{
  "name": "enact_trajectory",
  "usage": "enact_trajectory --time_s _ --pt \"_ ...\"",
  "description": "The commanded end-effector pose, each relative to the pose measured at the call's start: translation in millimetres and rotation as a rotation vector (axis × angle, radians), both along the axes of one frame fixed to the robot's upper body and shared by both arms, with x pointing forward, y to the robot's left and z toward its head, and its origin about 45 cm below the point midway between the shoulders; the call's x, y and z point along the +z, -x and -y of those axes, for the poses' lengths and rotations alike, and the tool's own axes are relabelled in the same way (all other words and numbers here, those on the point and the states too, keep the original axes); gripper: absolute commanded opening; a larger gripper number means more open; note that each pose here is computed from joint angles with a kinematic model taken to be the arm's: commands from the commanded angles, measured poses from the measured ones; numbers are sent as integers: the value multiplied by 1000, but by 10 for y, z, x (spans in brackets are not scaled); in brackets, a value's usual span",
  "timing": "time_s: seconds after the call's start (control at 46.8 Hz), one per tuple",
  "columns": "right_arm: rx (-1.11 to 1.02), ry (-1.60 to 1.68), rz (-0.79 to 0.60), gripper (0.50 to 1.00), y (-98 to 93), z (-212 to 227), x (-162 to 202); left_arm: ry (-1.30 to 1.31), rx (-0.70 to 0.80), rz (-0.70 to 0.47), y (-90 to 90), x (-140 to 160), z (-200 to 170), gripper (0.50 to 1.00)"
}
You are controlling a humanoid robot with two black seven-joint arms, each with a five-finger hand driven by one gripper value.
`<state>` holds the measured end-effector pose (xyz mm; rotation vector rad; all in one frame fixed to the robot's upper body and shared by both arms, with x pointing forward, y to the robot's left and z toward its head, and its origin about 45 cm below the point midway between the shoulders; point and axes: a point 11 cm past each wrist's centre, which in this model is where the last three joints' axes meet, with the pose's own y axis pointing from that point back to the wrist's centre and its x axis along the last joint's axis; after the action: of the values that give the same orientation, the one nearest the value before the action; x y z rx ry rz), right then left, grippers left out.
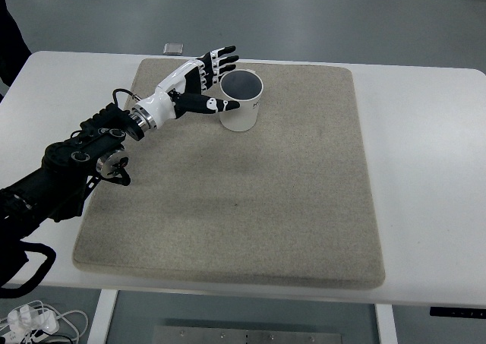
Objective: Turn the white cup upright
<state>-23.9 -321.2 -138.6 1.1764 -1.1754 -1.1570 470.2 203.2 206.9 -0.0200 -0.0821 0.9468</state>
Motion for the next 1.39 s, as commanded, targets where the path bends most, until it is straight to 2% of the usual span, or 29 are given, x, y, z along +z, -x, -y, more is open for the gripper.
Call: enact_trajectory --time_s 0.0,0.192,0.406,0.684,1.048,1.261,1.368 --pt "0 0 0 952 0 -1 0 15 2 -3 -2 9 -7 996" --pt "0 0 0 952 0 -1 0 42 -11 20 -40 154 33 996" --pt "0 0 0 952 0 -1 0 100 41 67 -203 469 -82 996" --pt "0 0 0 952 0 -1 0 205 241 98 -477 801 -539 996" --pt "0 0 0 952 0 -1 0 558 449 61 -496 817 -927 994" --pt "0 0 0 952 0 -1 0 634 478 -205 -476 438 -925 996" --pt "0 0 0 952 0 -1 0 720 498 -301 -455 317 -947 996"
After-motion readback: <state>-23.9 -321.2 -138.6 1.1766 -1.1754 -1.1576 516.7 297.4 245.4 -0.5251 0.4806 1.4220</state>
